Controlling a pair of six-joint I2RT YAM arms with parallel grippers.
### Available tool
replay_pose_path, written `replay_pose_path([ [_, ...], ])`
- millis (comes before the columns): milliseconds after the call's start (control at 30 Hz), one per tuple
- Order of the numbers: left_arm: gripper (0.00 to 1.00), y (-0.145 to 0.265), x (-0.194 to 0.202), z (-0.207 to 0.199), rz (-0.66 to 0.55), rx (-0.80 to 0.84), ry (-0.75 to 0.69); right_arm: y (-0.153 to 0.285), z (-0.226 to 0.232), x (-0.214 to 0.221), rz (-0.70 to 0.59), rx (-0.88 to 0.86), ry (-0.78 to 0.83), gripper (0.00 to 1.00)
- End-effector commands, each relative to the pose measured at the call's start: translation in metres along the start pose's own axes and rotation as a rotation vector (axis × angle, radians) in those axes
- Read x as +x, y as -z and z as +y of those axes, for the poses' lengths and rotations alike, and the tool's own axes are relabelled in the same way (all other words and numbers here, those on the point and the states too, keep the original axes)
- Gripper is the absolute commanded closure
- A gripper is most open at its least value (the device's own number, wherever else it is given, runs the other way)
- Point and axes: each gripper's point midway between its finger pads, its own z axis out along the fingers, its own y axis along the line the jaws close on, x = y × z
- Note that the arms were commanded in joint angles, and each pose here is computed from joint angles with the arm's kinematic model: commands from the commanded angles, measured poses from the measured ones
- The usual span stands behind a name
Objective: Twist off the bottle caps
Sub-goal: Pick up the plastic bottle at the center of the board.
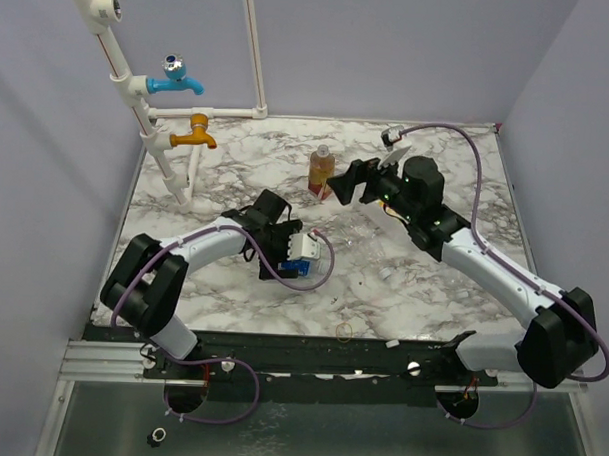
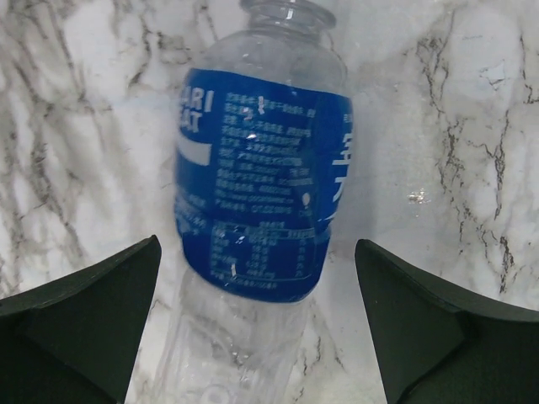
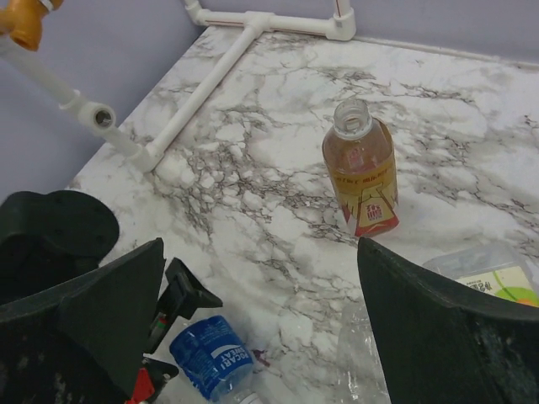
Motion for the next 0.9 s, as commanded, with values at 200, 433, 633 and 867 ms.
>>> replay_pose_path([
  [200,0.25,-0.02,-0.017,-0.022,-0.052,0.149,-0.061,0.036,-0.01,0.02,0.063,0.079,-0.081,0.06],
  [433,0.64,-0.01,-0.035,-0.015,-0.082,0.114,-0.007,0.043,-0.011,0.018,0.063,0.099,-0.094,0.08],
  [633,0.67,0.024,-0.075,0.005,-0.166,0.023,0.137,0.045,-0.003,-0.011,0.012,0.081,-0.084,0.08],
  [867,0.73,0.109,-0.162,0.017,-0.496,-0.098,0.151,0.053,0.016,-0.069,-0.069,0.039,-0.056,0.07],
])
